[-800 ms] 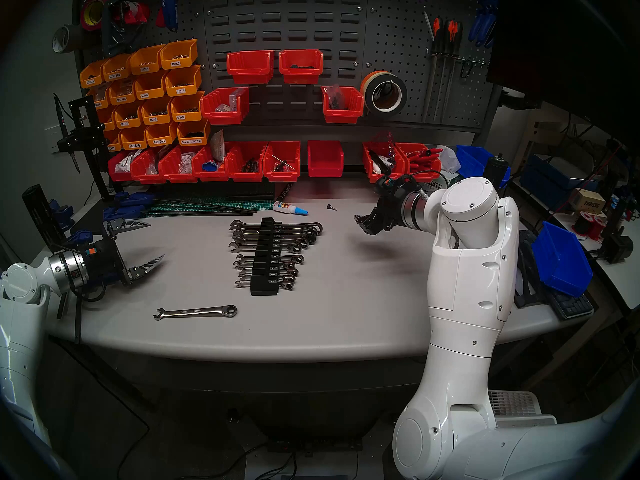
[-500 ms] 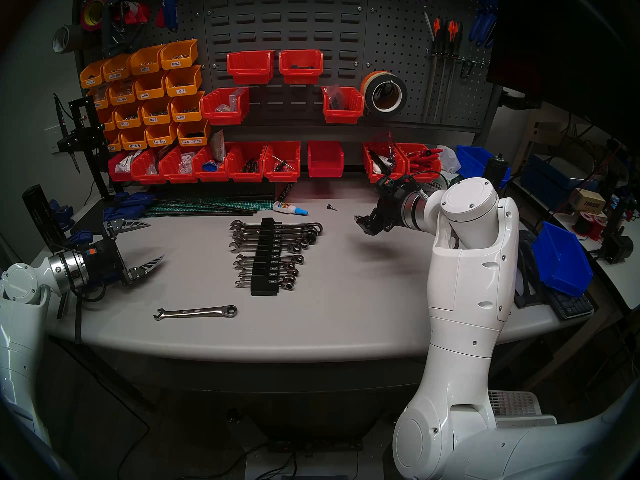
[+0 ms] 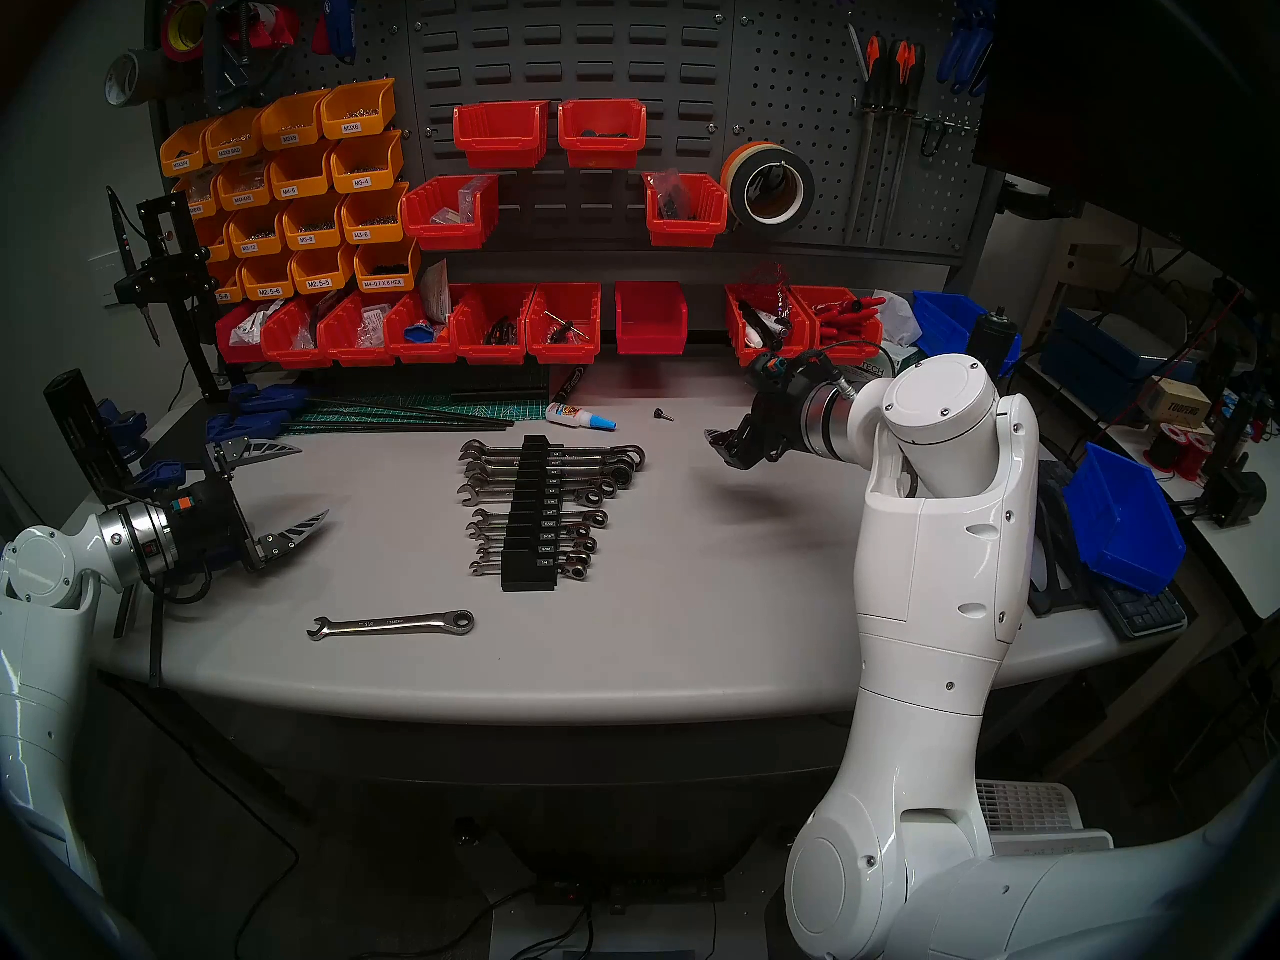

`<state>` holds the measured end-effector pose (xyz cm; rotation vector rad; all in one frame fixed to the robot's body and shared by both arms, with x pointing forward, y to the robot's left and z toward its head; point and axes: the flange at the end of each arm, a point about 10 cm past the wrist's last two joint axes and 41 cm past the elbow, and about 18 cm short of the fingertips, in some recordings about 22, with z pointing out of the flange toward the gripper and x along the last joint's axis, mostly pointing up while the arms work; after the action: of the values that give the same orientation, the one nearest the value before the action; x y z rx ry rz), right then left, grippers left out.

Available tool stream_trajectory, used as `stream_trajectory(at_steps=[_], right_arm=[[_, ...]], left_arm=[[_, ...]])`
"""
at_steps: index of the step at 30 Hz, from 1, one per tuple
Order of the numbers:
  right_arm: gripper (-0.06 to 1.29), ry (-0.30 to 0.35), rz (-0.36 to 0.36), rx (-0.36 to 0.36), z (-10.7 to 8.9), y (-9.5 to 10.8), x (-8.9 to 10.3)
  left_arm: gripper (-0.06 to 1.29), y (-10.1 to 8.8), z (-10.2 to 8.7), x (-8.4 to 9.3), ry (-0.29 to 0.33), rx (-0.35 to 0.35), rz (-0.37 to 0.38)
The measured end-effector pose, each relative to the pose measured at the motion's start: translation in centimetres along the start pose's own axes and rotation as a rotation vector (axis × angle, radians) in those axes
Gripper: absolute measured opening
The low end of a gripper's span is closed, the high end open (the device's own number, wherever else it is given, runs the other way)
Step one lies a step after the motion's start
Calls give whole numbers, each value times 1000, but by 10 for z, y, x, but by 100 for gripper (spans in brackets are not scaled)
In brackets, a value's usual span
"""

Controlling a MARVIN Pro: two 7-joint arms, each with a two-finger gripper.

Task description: Put the wrenches on the table into the correct slot in the case

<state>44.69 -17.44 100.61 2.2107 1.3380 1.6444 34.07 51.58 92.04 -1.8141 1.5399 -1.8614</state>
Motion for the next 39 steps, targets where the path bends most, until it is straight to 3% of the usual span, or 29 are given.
stream_trajectory(at_steps=[24,39], right_arm=[[124,144,-131,15,1,4,45],[124,228,-203,168,1,-9,67]], left_arm=[[123,0,0,0,0,0,0],[123,0,0,0,0,-1,1]])
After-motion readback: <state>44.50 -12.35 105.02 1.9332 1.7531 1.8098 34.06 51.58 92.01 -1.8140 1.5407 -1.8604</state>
